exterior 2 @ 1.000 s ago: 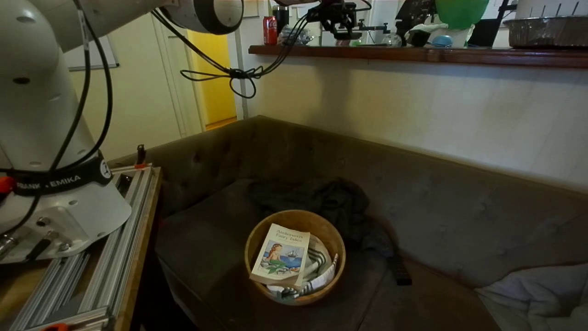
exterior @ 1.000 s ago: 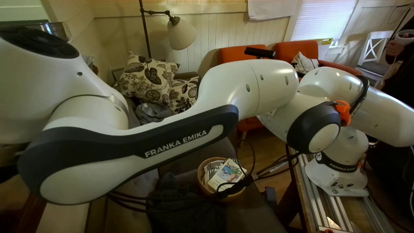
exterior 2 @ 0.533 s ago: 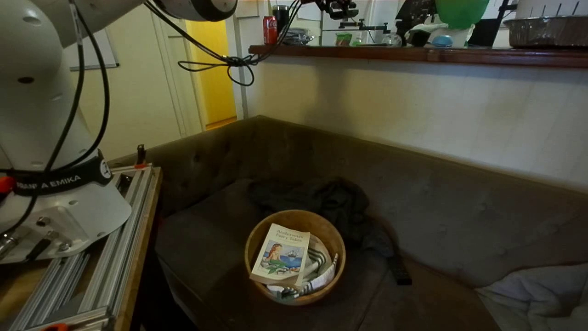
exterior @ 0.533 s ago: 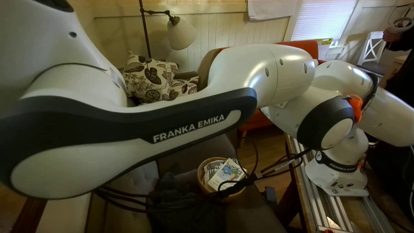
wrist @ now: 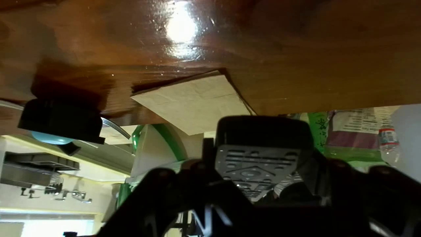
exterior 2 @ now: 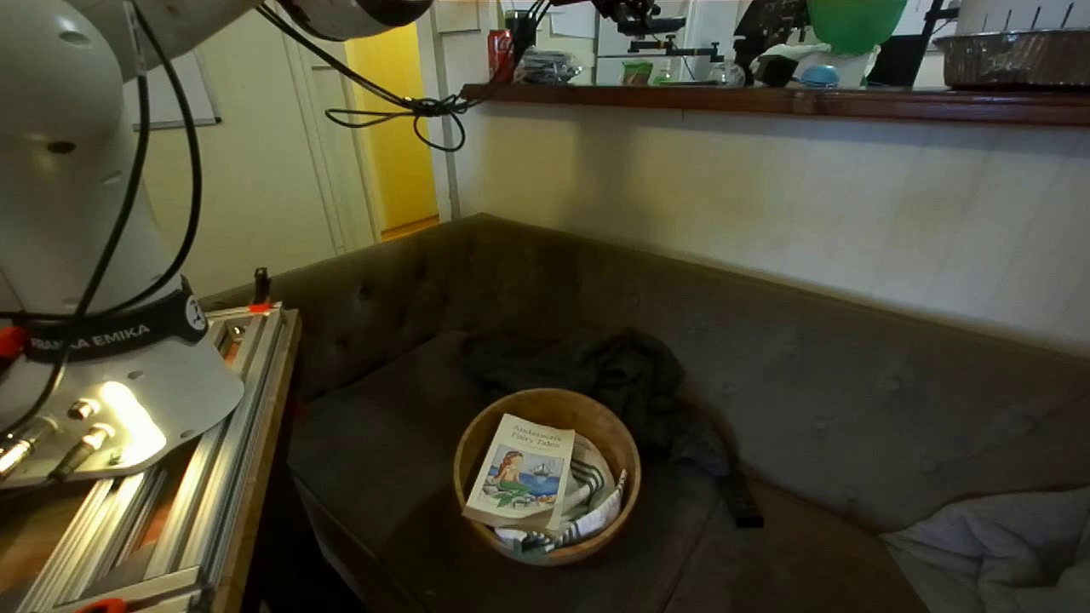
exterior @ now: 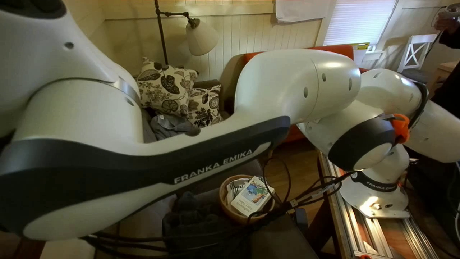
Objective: Pick up the remote and place it on the fleece next to the wooden bowl on the couch
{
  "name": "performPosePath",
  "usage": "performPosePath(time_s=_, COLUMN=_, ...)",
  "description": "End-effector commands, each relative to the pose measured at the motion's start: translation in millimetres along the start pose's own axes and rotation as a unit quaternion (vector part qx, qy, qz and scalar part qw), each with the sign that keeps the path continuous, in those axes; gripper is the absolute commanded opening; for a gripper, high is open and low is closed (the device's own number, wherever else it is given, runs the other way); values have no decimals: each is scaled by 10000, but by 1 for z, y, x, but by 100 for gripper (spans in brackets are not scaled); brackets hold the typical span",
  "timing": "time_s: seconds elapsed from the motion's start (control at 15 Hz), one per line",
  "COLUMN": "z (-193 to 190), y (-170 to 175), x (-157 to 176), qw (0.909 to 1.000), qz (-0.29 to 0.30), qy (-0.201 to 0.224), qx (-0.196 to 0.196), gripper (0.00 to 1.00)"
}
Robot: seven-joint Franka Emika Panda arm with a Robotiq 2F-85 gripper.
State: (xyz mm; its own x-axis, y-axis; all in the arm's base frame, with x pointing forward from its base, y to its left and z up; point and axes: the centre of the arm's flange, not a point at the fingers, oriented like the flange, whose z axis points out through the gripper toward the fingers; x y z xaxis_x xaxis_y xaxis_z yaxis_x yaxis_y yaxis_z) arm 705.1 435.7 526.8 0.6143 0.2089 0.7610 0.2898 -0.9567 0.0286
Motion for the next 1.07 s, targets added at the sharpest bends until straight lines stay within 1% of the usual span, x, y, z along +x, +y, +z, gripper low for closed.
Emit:
performPosePath(time_s=0.0, z=-51, y=-7, x=-52, qw=9987, qz=344, qy=299, qx=-211, gripper=37)
performPosePath(time_s=0.13, z=-58, y=-13, x=-55, qw=9975, qz=511, qy=402, qx=-276, gripper=37)
performPosePath(time_s=0.27, z=-58, y=-15, x=-58, qw=9946, qz=840, qy=435, qx=-428, gripper=37)
performPosePath(time_s=0.33, z=-58, y=-13, x=-58, qw=9929, qz=1005, qy=463, qx=-428, gripper=37)
performPosePath(time_s=0.4, z=-58, y=-12, x=-58, qw=9926, qz=1042, qy=516, qx=-338, gripper=37)
performPosePath(time_s=0.47, z=-13, y=-33, x=-1, qw=9955, qz=853, qy=301, qx=-292, gripper=37)
performPosePath(time_s=0.53, z=-13, y=-33, x=-2, qw=9953, qz=873, qy=289, qx=-293, gripper=62)
performPosePath(time_s=0.73, z=-9, y=-32, x=-4, qw=9955, qz=863, qy=258, qx=-304, gripper=62)
performPosePath(time_s=0.8, z=-8, y=-32, x=-5, qw=9955, qz=862, qy=253, qx=-305, gripper=37)
performPosePath(time_s=0.87, z=-13, y=-25, x=-8, qw=9942, qz=944, qy=309, qx=-412, gripper=37)
performPosePath(time_s=1.0, z=-26, y=3, x=-18, qw=9881, qz=1339, qy=406, qx=-635, gripper=37)
